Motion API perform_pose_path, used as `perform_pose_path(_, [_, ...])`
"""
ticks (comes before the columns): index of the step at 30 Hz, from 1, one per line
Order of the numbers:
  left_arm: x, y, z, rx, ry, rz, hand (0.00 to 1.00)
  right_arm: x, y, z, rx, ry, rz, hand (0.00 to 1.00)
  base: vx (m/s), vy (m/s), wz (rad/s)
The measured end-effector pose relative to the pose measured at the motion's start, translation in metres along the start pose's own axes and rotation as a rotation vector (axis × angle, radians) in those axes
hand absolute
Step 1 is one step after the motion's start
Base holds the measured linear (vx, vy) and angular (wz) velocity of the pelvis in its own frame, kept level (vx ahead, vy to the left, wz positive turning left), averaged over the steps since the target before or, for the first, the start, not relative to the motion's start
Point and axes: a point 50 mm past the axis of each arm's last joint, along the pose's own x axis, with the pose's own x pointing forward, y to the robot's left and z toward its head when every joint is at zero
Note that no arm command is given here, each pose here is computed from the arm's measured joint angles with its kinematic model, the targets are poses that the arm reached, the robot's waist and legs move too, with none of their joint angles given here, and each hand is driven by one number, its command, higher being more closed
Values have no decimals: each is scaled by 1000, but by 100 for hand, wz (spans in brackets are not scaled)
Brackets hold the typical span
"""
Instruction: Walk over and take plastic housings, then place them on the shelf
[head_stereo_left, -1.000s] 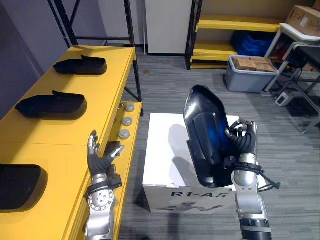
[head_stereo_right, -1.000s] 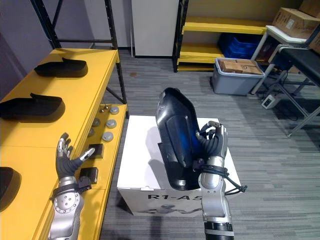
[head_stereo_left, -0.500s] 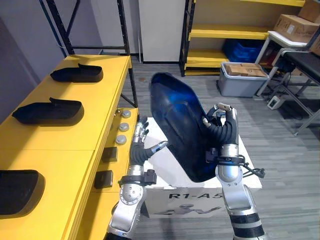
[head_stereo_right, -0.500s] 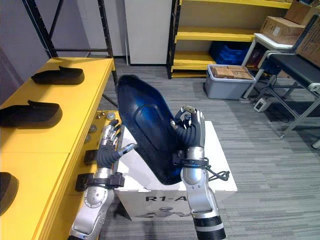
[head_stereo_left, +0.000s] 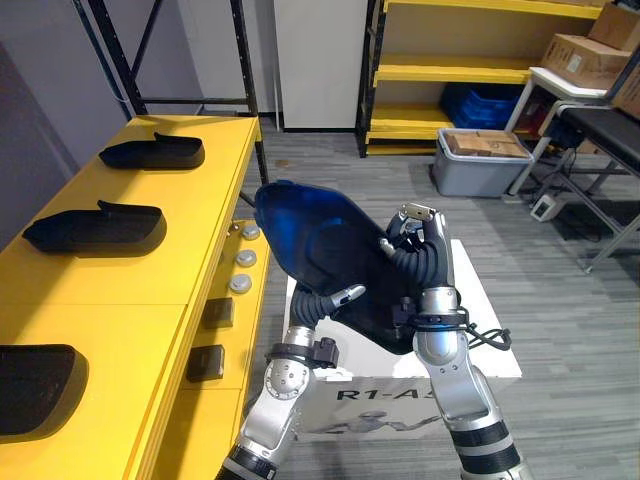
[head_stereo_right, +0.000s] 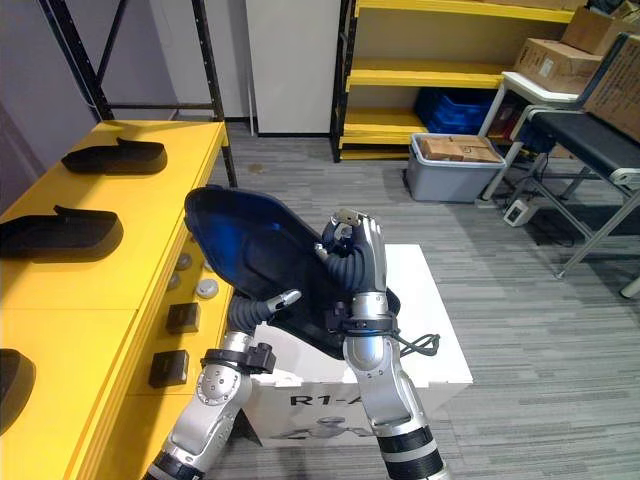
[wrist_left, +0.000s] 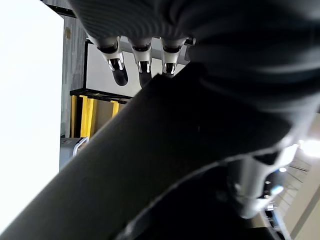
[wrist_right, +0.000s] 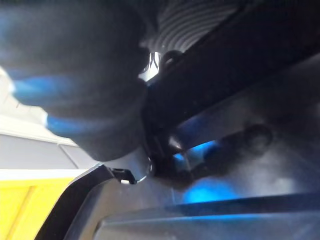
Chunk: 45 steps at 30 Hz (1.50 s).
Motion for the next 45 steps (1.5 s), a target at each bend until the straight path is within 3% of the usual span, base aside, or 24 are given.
perform_pose_path(8, [-1,-1,-2,-6,11,-1,100,2,1,2,-6,-17,4,100,-13,4,1])
perform_pose_path(9, [-1,-1,-2,-6,12,2,100,2,1,2,-5,-17,4,0,0,0,0])
perform_pose_path(20, [-3,11,-11,35,65,69,100,-13,9,-4,122,53,38,0,0,0,0])
perform_pose_path(27, [-3,19,-10,89,49,78,100,-18,-18,-22,176,130,-5,0,-9,1,-3])
perform_pose_path(32, [0,10,5,69,-33,55,100,-10,-46,1,232,-17,-64,0,-17,1,-6])
perform_pose_path(36, [-5,26,2,85,-22,108,100,-6,-100,10,202,-125,-272,0,5,0,-9])
perform_pose_path(38, [-21,55,-11,142,61,211,100,-12,-152,11,102,-182,-469,0,9,-4,-7])
perform_pose_path(42, [-29,67,-14,174,86,249,100,-36,-183,-7,-36,-82,-560,0,2,-1,-1])
perform_pose_path(45, [-31,66,-7,177,59,237,100,-64,-193,-49,-104,156,-577,0,0,0,0])
